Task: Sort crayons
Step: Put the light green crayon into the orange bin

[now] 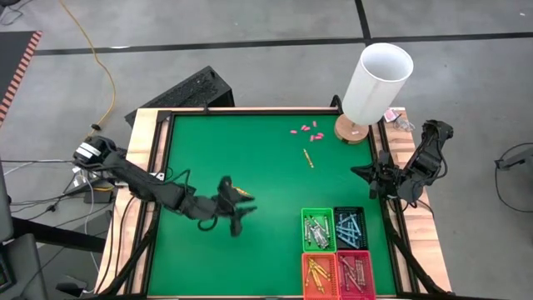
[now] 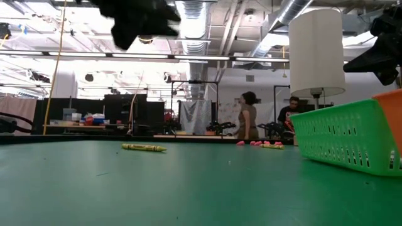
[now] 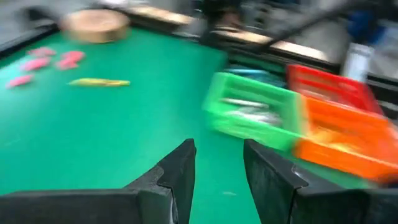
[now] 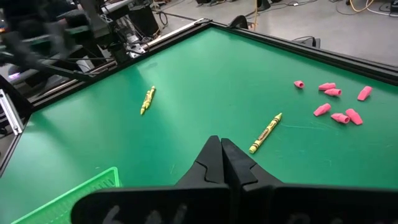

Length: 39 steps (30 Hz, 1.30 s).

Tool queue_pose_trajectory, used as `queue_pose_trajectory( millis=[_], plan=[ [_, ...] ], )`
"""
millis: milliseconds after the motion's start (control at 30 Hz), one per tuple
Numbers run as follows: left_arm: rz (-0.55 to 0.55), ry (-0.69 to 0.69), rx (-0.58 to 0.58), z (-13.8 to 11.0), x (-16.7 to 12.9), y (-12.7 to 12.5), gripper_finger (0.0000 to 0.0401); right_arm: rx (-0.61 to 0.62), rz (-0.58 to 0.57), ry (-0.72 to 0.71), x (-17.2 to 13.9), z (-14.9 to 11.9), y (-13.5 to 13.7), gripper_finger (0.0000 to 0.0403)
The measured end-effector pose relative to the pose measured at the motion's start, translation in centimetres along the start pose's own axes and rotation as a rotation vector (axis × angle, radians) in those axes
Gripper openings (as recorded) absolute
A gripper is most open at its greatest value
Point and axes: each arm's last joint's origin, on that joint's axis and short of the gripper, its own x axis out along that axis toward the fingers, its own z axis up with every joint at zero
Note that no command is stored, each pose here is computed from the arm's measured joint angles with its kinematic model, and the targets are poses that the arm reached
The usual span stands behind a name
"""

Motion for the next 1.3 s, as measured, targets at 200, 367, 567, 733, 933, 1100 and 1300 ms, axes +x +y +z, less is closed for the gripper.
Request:
queue_pose_trajectory(
  millis=[200, 367, 567, 733, 933, 1100, 1300],
  plan=[
    [0.096, 0.040, -0.032, -0.9, 1.1, 3.9, 0.0123, 0.003, 0.001, -0.001, 0.0, 0.0, 0.0, 0.0000],
    [0.076, 0.042, -0.006, -0.2, 1.8, 5.3, 0.0128, 0.004, 0.002, -0.002, 0.0, 0.0, 0.0, 0.0000],
    [0.113, 0.043, 0.114, 0.1, 2.3, 6.4, 0.0167, 0.004, 0.001, -0.003, 0.0, 0.0, 0.0, 0.0000],
    [0.128, 0.041, 0.212, 0.1, 2.7, 6.9, 0.0207, 0.003, 0.000, -0.003, 0.0, 0.0, 0.0, 0.0000],
    [0.126, 0.101, 0.206, -0.7, 4.1, 8.4, 0.0215, 0.003, -0.010, -0.020, 0.0, 0.1, 0.0, 0.0000],
    [0.192, 0.217, 0.235, -2.6, 5.4, 10.1, 0.0212, 0.004, -0.010, -0.020, 0.0, 0.1, 0.0, 0.0000],
    [0.149, 0.391, 0.280, -4.4, 5.4, 10.6, 0.0212, 0.002, -0.010, -0.019, 0.0, 0.1, 0.0, 0.0000]
  ],
)
